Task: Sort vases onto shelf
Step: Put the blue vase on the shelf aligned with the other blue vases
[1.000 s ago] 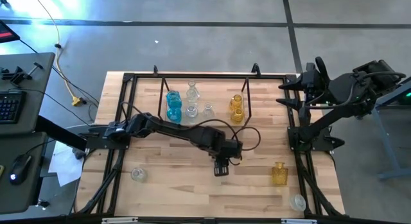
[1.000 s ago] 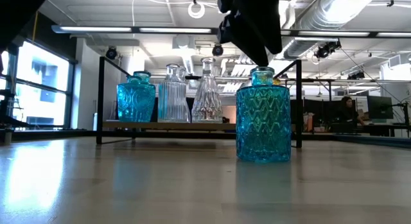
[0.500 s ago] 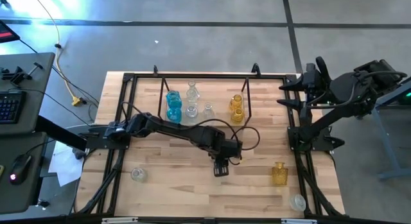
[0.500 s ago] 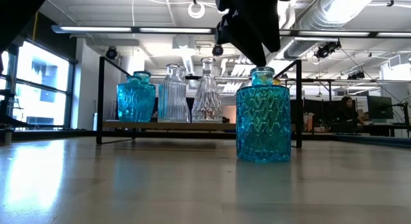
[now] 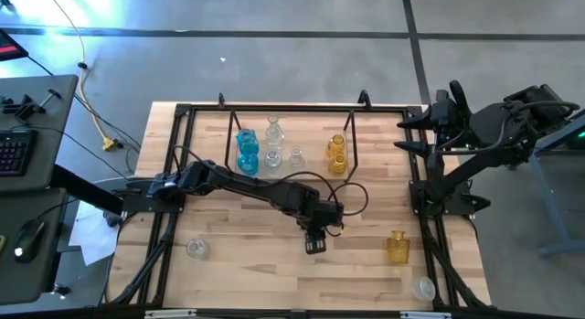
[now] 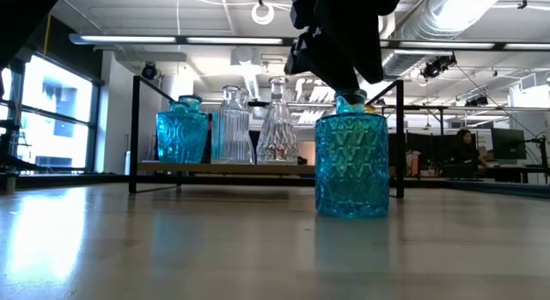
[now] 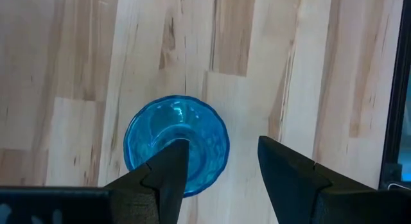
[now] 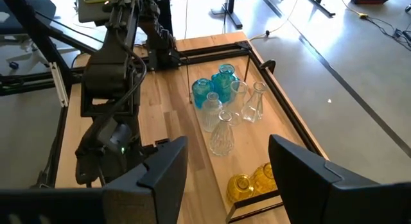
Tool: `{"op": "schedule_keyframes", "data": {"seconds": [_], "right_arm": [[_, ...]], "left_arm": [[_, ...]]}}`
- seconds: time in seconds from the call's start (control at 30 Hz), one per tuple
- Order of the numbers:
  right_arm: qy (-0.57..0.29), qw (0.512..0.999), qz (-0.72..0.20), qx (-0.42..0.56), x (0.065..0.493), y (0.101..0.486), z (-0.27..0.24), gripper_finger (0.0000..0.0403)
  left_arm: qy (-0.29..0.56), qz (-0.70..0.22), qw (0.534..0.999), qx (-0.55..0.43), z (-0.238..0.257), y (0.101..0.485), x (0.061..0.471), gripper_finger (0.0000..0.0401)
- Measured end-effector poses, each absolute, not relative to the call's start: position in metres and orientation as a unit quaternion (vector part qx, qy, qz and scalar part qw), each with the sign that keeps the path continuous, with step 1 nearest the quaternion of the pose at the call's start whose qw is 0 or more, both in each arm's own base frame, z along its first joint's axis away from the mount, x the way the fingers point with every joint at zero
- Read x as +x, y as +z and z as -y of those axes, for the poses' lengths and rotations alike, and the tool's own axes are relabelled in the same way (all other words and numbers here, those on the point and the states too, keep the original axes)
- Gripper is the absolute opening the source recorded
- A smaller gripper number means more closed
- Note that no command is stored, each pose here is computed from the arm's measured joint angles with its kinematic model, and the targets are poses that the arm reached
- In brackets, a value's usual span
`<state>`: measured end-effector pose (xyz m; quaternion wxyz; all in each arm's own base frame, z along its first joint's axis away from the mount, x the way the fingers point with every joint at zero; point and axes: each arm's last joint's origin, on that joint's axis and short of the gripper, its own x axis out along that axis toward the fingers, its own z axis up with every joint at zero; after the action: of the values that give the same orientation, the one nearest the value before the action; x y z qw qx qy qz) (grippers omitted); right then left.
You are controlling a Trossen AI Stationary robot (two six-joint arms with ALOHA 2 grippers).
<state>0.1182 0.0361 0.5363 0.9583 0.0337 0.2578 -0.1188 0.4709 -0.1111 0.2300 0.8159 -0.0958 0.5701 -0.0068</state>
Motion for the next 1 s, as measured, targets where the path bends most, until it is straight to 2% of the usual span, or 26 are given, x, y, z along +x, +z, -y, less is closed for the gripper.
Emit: {"op": "schedule_keyframes", "data": {"seconds": [0.37, 0.53, 0.8, 1.0], "right_arm": [[-0.119, 0.958, -0.258, 0.035, 0.1182, 0.5363, -0.0361, 0.02], [-0.119, 0.958, -0.258, 0.035, 0.1182, 0.5363, -0.0361, 0.02], [-0.118, 0.958, -0.258, 0.035, 0.1182, 0.5363, -0.0361, 0.02], [-0.111, 0.958, -0.26, 0.038, 0.1183, 0.5361, -0.0365, 0.02]], "left_arm": [[0.023, -0.568, 0.818, -0.093, 0.1089, 0.2273, 0.4716, 0.0165], [0.04, -0.566, 0.818, -0.094, 0.108, 0.2266, 0.4716, 0.0123], [0.046, -0.568, 0.817, -0.093, 0.1076, 0.2261, 0.4711, 0.0016], [0.056, -0.564, 0.819, -0.092, 0.1068, 0.2295, 0.4701, 0.0014]]}}
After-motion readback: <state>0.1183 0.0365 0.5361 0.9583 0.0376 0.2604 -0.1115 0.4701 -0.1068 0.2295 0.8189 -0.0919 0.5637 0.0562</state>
